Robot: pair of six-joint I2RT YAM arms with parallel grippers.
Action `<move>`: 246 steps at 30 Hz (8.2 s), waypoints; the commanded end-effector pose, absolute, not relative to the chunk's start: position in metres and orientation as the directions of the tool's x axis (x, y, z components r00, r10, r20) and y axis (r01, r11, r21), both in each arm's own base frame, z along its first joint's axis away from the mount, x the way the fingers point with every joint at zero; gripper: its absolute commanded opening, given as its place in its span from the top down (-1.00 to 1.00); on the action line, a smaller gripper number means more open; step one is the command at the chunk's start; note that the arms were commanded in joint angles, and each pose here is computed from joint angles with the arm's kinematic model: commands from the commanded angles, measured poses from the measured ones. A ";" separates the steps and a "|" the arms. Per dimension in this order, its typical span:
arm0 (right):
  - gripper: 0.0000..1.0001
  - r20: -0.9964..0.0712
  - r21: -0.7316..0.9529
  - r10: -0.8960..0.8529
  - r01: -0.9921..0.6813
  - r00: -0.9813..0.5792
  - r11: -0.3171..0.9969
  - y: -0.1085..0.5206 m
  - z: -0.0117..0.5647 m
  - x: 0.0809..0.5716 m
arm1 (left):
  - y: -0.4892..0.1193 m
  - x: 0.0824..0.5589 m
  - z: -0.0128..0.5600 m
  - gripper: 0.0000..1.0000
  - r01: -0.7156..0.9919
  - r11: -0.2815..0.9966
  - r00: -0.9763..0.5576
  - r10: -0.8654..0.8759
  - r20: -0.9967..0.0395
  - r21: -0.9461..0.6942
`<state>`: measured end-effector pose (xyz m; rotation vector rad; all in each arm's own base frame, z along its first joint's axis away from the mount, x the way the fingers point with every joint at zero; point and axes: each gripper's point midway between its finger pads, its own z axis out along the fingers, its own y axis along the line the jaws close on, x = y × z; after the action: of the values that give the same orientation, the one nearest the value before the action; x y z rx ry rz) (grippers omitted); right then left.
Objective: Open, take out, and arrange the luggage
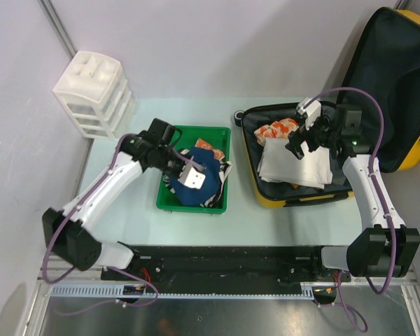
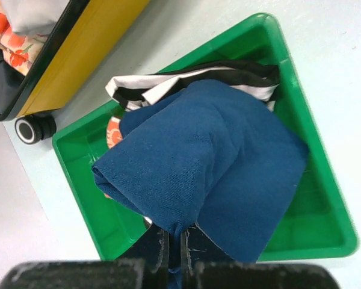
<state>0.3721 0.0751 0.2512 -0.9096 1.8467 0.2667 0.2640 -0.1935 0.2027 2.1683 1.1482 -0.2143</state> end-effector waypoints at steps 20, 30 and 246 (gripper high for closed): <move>-0.96 -0.798 -0.095 -0.473 -0.697 -0.374 0.711 0.063 0.210 0.355 | -0.237 0.448 0.330 -1.00 0.805 0.032 0.420 0.674 -0.607 0.593; -0.74 -0.675 -0.029 -0.579 -0.768 -0.456 0.640 0.131 0.137 0.336 | -0.173 0.462 0.446 -0.99 0.578 0.770 0.068 0.286 -0.956 0.271; -0.99 -0.541 -0.288 -0.762 -0.773 -0.355 0.565 0.070 0.090 0.398 | -0.197 0.386 0.333 -0.99 0.786 0.515 -0.022 0.576 -0.817 0.342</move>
<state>0.3970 0.0730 0.1010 -1.0395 2.2429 0.0867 0.3913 -0.1997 0.3134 1.2144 1.7264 -0.2419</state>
